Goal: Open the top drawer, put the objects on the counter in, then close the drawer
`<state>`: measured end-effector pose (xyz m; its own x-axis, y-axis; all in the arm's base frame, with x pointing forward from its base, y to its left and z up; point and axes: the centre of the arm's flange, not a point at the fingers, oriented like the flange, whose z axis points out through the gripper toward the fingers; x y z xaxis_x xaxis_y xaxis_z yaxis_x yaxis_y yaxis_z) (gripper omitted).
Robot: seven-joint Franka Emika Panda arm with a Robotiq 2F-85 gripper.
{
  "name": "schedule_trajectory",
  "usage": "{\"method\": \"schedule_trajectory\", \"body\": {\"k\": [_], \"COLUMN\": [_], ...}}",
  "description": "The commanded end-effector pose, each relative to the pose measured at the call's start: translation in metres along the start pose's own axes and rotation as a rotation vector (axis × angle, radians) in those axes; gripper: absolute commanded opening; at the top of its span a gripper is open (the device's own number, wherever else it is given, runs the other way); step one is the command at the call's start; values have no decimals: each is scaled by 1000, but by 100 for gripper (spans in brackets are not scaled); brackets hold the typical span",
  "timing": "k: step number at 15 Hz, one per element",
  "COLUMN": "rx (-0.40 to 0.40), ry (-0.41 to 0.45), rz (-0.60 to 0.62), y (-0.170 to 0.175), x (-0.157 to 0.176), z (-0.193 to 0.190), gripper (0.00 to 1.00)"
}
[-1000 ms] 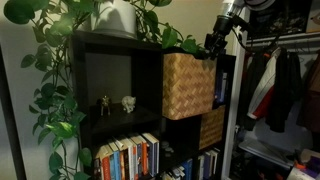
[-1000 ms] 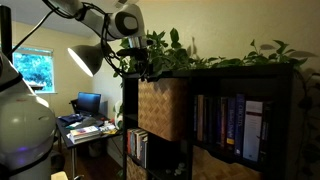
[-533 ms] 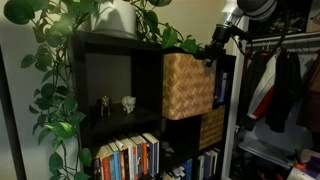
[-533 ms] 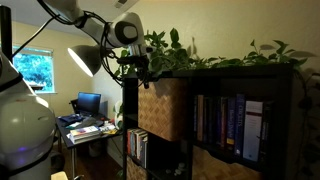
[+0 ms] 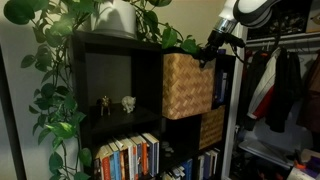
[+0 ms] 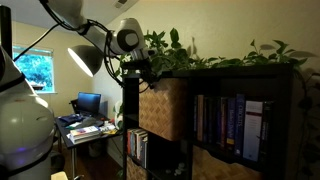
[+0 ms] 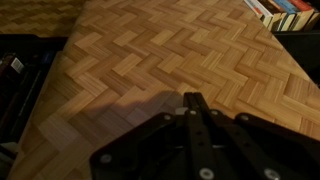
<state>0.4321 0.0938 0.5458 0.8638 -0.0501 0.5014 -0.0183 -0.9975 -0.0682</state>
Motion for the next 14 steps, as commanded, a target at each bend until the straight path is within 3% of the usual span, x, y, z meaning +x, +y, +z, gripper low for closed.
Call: {"method": "schedule_trajectory", "body": {"k": [1,14], "rx": [-8,8], "ry": [84,209], "rz": [2,-18], "y": [-2,0], "x": [9,31], "z": [18,43], "gripper": [3,4]}}
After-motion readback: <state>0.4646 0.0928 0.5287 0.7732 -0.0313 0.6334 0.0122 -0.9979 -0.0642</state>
